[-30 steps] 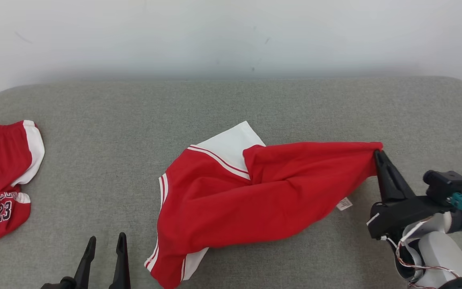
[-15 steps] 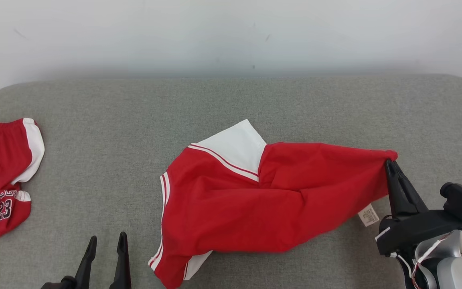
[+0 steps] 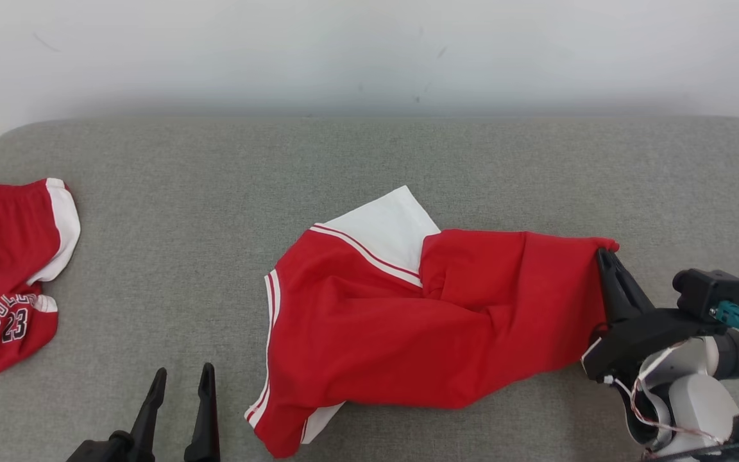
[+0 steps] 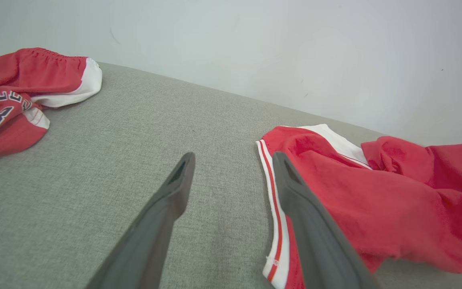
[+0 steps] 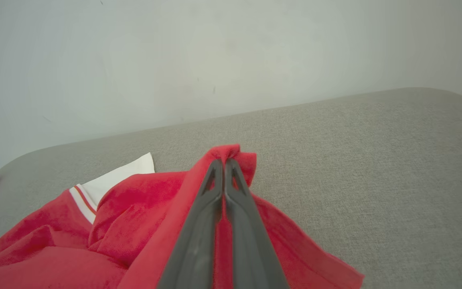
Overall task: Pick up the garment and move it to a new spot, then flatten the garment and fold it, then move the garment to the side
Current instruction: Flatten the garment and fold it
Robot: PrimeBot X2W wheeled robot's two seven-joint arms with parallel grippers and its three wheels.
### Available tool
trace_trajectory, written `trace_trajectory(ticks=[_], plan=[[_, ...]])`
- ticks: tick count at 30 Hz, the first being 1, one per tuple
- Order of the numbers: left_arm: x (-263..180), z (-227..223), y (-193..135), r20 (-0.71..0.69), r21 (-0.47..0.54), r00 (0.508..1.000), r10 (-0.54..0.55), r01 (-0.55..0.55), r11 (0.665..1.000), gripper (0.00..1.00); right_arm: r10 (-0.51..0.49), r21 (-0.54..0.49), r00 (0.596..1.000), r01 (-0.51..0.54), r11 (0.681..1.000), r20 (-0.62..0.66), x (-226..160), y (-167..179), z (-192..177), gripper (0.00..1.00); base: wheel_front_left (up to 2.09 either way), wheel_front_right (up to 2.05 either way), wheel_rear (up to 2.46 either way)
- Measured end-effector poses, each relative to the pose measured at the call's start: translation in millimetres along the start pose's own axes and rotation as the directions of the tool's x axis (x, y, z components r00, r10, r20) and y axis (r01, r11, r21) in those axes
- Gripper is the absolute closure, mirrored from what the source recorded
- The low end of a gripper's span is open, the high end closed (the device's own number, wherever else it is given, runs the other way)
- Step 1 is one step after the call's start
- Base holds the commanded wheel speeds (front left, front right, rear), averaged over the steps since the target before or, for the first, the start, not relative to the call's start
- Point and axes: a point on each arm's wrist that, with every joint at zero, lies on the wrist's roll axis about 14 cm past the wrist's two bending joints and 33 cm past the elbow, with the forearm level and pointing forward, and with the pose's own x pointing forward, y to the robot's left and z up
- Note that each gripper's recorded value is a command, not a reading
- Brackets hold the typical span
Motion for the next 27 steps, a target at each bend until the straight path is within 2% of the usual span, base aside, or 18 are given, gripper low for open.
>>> trace_trajectory(ticks=[11, 12, 13, 14, 22, 27], plan=[[-6, 1, 5, -0.003, 0.005, 1.0, 0.008, -0.008, 1.0, 0.0, -0.014, -0.073, 0.999, 0.011, 0.997, -0.039, 36, -16, -20, 1.0, 0.0, 0.0, 0.0], [-6, 1, 5, -0.002, 0.007, 1.0, 0.009, -0.009, 1.0, 0.0, -0.017, -0.081, 0.999, 0.014, 0.997, -0.043, 37, -18, -22, 0.93, 0.0, 0.0, 0.0], [-7, 2, 5, -0.002, 0.007, 1.0, 0.01, -0.01, 1.0, 0.0, -0.023, -0.09, 0.999, 0.019, 0.996, -0.039, 38, -20, -22, 0.14, 0.0, 0.0, 0.0], [-7, 2, 6, -0.001, 0.008, 1.0, 0.011, -0.011, 1.0, 0.0, -0.029, -0.098, 0.999, 0.026, 0.995, -0.037, 40, -23, -22, 0.0, 0.0, 0.0, 0.0], [-8, 4, 5, 0.006, 0.007, 1.0, 0.008, -0.008, 1.0, 0.0, -0.05, -0.137, 0.999, 0.05, 0.989, 0.002, 39, -31, -14, 0.0, 0.0, 0.0, 0.0], [-6, 5, 0, 0.009, 0.003, 1.0, -0.007, 0.007, 1.0, 0.0, -0.038, -0.152, 0.996, 0.051, 0.987, 0.083, 34, -27, 8, 0.0, 0.0, 0.0, 0.0]])
